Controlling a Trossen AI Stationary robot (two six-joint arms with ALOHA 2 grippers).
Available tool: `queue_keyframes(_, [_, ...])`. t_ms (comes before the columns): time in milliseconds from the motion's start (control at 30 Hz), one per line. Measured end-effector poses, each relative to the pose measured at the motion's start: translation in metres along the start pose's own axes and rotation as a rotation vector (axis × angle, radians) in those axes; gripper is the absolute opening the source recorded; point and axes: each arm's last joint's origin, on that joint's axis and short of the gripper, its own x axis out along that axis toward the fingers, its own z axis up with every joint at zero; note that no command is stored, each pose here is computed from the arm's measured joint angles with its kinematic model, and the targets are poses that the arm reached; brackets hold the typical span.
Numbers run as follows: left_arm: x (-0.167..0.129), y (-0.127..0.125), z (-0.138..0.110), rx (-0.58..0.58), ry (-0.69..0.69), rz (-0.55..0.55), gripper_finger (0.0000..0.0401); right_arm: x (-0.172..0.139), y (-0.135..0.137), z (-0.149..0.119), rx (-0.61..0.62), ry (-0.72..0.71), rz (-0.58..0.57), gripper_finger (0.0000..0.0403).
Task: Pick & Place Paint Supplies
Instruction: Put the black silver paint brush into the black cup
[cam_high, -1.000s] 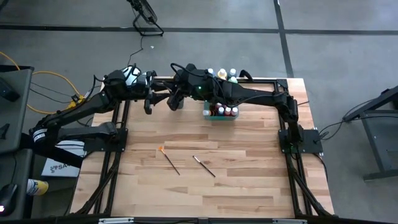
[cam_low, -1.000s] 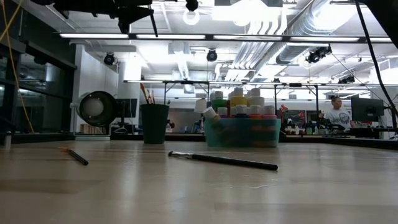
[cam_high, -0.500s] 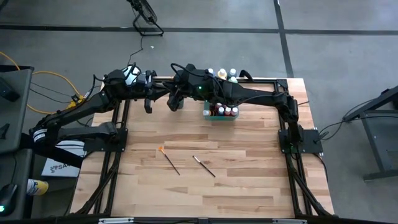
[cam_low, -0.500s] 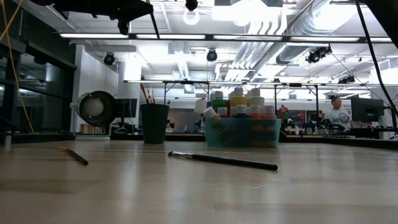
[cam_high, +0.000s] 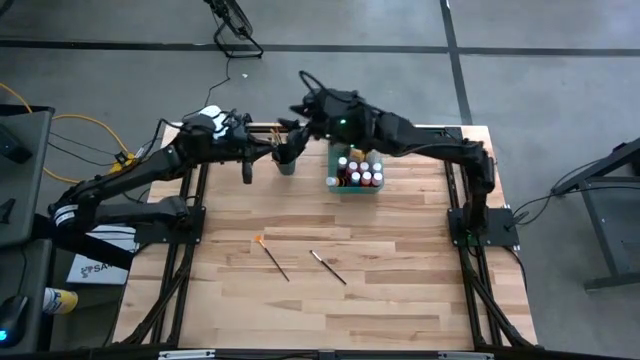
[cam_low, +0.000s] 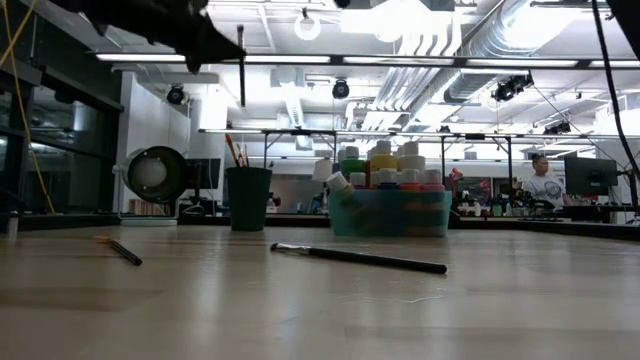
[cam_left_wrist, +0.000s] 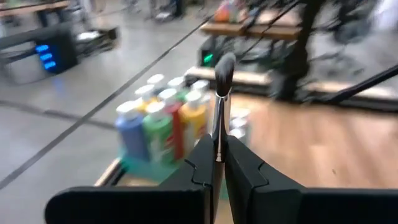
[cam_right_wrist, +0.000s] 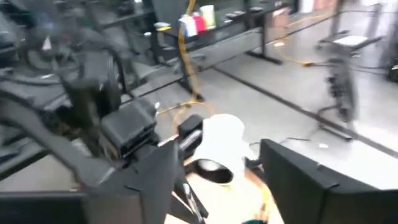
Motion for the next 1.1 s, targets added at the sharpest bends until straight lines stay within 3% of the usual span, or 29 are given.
queue_keyframes(167, [0.018, 0.007, -0.013, 0.054, 0.096, 0.078, 0.001, -0.027, -0.001, 0.016, -0.008, -0.024, -0.051, 0.0255])
queue_keyframes(467, [0.055, 0.02, -0.037, 0.055, 0.192, 0.178, 0.001, -0.049, 0.009, 0.018, -0.049, -0.008, -0.046, 0.0252])
queue_keyframes(700, [0.071, 0.024, -0.053, 0.031, 0.268, 0.185, 0.001, -0.055, 0.02, 0.01, -0.081, 0.028, -0.079, 0.0252])
queue_keyframes(1100, [0.074, 0.026, -0.067, -0.027, 0.378, 0.243, 0.0098, -0.06, 0.029, 0.005, -0.076, 0.044, -0.087, 0.0252])
